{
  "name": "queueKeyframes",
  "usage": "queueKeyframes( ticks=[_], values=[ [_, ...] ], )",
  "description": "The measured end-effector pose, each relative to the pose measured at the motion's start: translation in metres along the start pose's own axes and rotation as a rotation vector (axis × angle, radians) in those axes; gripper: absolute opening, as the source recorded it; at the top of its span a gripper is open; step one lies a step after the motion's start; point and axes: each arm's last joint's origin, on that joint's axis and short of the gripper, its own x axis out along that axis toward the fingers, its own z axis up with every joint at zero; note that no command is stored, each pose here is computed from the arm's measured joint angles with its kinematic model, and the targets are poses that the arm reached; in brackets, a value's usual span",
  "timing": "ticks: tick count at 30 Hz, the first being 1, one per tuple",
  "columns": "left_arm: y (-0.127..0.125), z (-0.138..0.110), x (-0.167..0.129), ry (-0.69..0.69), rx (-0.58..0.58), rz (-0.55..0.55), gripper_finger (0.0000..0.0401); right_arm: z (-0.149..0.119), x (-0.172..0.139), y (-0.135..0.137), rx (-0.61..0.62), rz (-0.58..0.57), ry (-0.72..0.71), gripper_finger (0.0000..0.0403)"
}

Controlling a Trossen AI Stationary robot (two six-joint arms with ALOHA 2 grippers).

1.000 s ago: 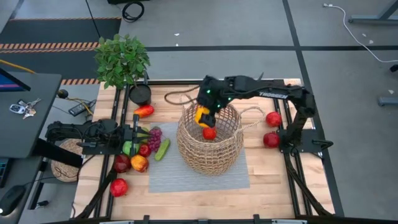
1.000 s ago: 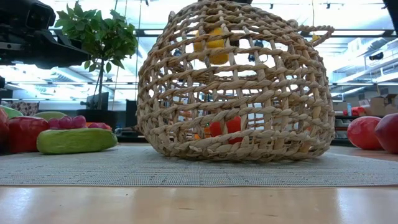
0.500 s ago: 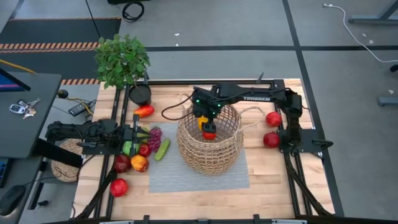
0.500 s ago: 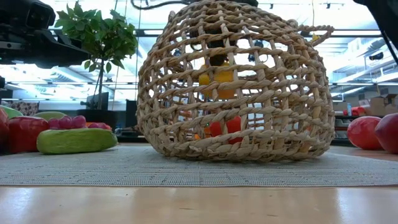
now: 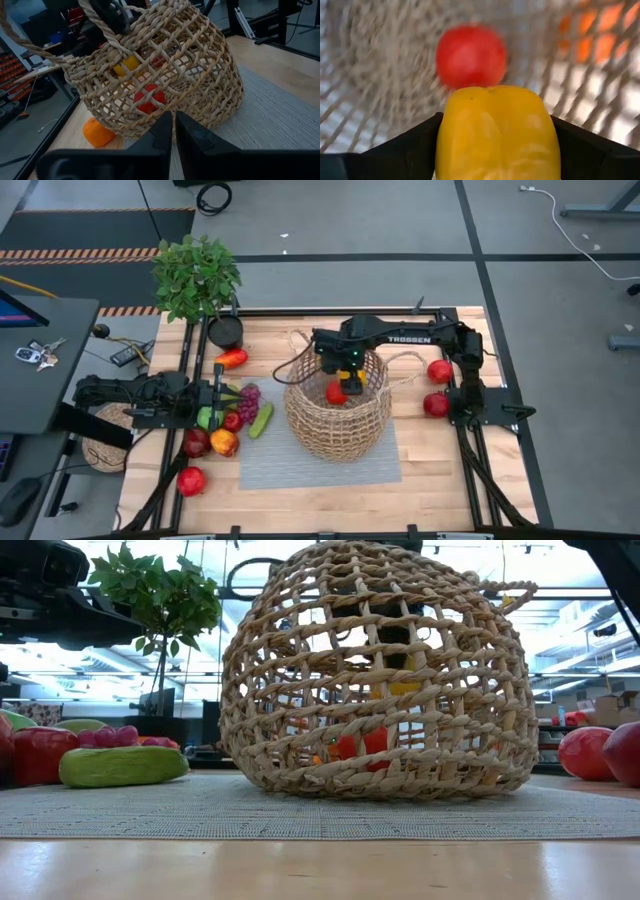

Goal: Build produce basket
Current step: Put the yellow bell pepper into the brown basket, then put the red apple into the brown basket

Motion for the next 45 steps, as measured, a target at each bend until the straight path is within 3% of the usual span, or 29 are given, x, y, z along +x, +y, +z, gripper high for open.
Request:
queueKeyframes(
  ticks=[11,20,25,32,37,45],
  values=[
    [0.0,0.0,0.0,0.0,0.0,0.0,0.0033,-0.004,0.0,0.008,0.004,0.042,0.049,0.033],
    [0.0,0.0,0.0,0.0,0.0,-0.001,0.0034,-0.005,-0.003,0.009,0.031,0.04,0.059,0.0383],
    [0.0,0.0,0.0,0.0,0.0,0.0,0.0035,-0.008,-0.032,0.009,0.025,-0.068,0.069,0.0394],
    [0.0,0.0,0.0,0.0,0.0,0.0,0.0028,-0.014,-0.095,0.014,0.011,-0.102,-0.17,0.0376],
    [0.0,0.0,0.0,0.0,0.0,0.0,0.0033,-0.042,-0.135,0.015,0.069,-0.149,-0.283,0.0374],
    [0.0,0.0,0.0,0.0,0.0,0.0,0.0032,-0.081,-0.172,0.023,0.16,-0.189,-0.384,0.0373]
  ],
)
